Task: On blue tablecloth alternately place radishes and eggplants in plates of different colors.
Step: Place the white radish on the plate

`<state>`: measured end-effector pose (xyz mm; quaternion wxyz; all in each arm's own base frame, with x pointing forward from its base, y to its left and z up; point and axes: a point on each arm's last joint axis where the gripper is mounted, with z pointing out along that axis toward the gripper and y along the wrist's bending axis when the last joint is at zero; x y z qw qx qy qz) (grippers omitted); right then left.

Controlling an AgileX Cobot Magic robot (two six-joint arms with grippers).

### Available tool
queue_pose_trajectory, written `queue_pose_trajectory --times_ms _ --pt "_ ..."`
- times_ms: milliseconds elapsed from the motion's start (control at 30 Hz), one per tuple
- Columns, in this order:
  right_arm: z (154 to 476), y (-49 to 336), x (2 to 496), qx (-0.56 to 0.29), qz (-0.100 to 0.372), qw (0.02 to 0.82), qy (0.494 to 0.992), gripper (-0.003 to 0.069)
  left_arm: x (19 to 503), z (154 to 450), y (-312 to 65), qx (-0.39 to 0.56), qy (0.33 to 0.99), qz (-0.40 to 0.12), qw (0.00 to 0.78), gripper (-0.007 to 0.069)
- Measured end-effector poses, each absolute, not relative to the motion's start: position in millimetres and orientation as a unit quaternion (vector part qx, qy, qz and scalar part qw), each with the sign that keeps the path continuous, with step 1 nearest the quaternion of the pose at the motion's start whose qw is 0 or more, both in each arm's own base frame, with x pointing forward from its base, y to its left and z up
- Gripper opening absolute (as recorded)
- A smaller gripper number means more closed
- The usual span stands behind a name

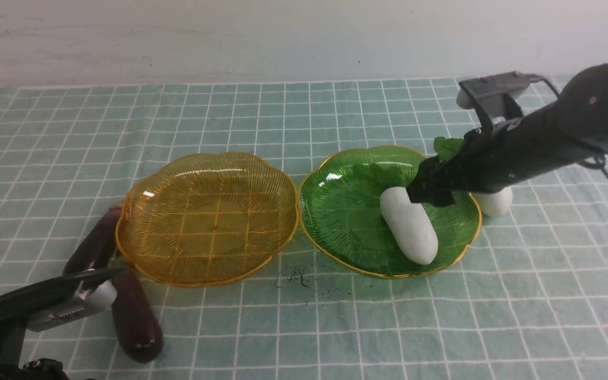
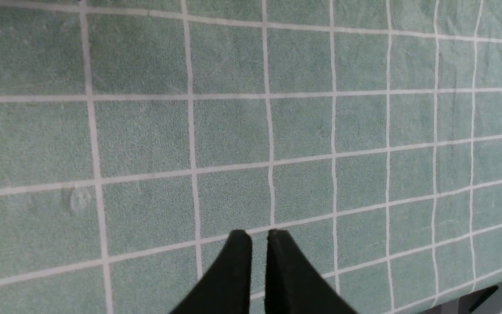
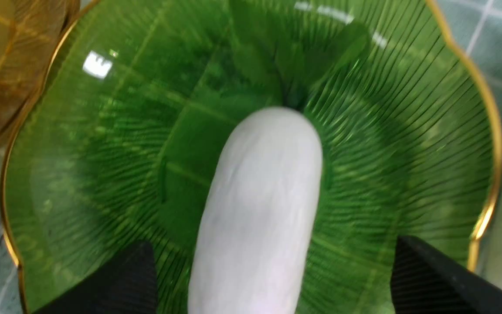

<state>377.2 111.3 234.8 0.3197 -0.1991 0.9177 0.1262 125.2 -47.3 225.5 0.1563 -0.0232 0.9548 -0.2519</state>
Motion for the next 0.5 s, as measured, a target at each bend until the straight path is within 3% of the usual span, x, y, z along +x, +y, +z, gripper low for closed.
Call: queue_pose_trajectory --times_ms 233,367,500 --pt "256 70 411 -0.054 0.103 0.41 0.905 0.0666 125 225 -47 -0.023 0.955 -0.252 0.154 0.0034" --pt "235 45 427 0.02 0.098 0.415 0.904 0.0652 125 225 -47 -0.022 0.955 -0.253 0.153 0.0034" --pt "210 39 436 0.037 0.093 0.4 0.911 0.0638 125 225 -47 -0.022 0.955 -0.253 0.153 0.0034"
